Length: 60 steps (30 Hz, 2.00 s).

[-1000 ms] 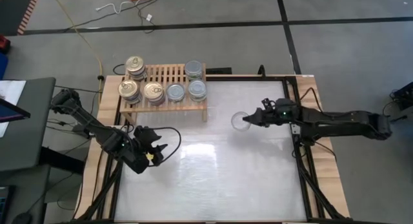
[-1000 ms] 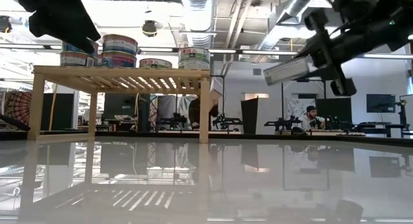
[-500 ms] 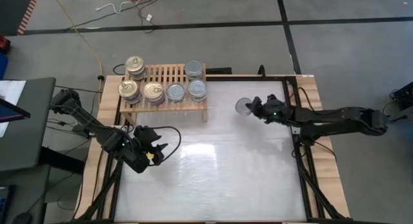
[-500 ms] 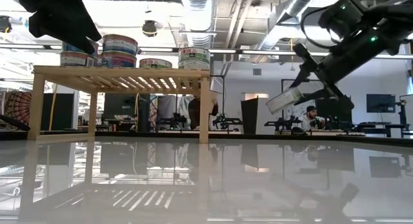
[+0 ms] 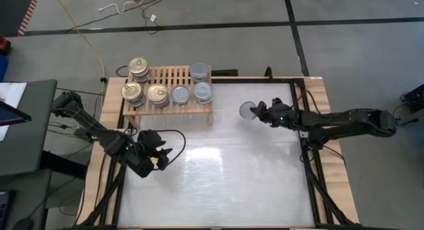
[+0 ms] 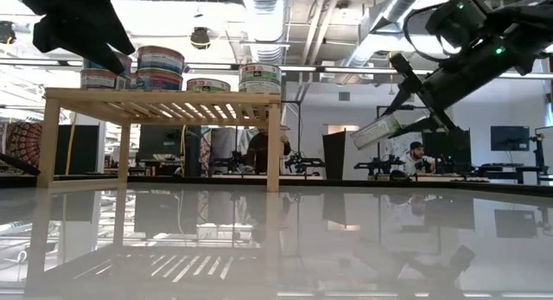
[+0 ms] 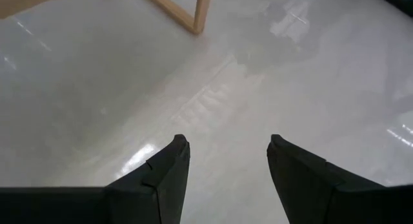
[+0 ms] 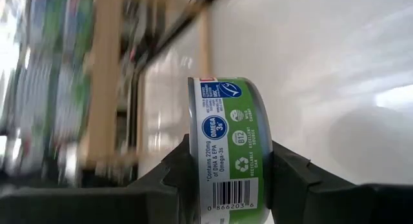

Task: Stack canned seafood by type on shelf
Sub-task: Stack the green tuna can on top of the bottom left green tuna can on the shelf

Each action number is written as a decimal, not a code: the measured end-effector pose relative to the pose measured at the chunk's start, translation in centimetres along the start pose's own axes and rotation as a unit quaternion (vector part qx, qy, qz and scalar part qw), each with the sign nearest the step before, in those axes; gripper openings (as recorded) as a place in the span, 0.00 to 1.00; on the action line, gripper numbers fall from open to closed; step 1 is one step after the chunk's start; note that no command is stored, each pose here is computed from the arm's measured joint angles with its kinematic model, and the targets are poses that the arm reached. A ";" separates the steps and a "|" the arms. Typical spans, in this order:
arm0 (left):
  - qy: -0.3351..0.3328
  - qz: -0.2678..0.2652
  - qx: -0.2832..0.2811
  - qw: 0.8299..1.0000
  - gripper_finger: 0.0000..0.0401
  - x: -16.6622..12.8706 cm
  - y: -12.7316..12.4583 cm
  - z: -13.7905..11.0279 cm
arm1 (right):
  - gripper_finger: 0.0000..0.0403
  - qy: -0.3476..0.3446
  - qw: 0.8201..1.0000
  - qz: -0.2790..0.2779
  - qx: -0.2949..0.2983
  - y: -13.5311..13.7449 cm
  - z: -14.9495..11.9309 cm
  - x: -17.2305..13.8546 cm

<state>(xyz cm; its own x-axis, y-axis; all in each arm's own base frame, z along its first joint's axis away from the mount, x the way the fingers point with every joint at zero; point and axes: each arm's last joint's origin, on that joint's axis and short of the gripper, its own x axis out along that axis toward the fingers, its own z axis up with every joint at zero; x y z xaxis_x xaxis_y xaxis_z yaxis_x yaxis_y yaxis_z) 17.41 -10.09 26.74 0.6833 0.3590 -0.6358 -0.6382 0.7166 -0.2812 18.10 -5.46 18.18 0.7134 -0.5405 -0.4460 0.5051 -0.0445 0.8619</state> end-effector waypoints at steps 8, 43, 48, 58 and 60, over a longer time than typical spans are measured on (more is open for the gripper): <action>0.009 -0.068 -0.077 0.995 0.48 2.5 -0.8 0.7 | 0.40 0.100 0.992 0.032 -0.074 0.3 -2.9 -1.2; -0.143 -0.265 -0.265 0.916 0.48 4.9 -1.6 5.4 | 0.40 0.223 0.911 0.234 -0.254 16.1 -12.7 3.1; -0.136 -0.253 -0.265 0.920 0.48 5.0 -1.5 5.1 | 0.40 0.221 0.907 0.238 -0.267 16.5 -13.0 3.4; -0.138 -0.264 -0.250 0.921 0.46 4.9 -1.6 5.4 | 0.40 0.230 0.896 0.273 -0.263 17.4 -12.9 3.0; -0.146 -0.266 -0.244 0.921 0.46 4.9 -1.7 5.5 | 0.40 0.229 0.896 0.273 -0.264 17.4 -12.8 3.0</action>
<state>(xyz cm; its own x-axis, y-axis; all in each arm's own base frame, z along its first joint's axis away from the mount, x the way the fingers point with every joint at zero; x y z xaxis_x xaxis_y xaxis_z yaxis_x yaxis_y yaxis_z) 23.78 -6.23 28.05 0.9662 0.2308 -0.1147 -0.2203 0.5086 -0.8323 35.27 2.92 28.68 0.9877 0.0465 -0.1492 0.0934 0.5898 0.8021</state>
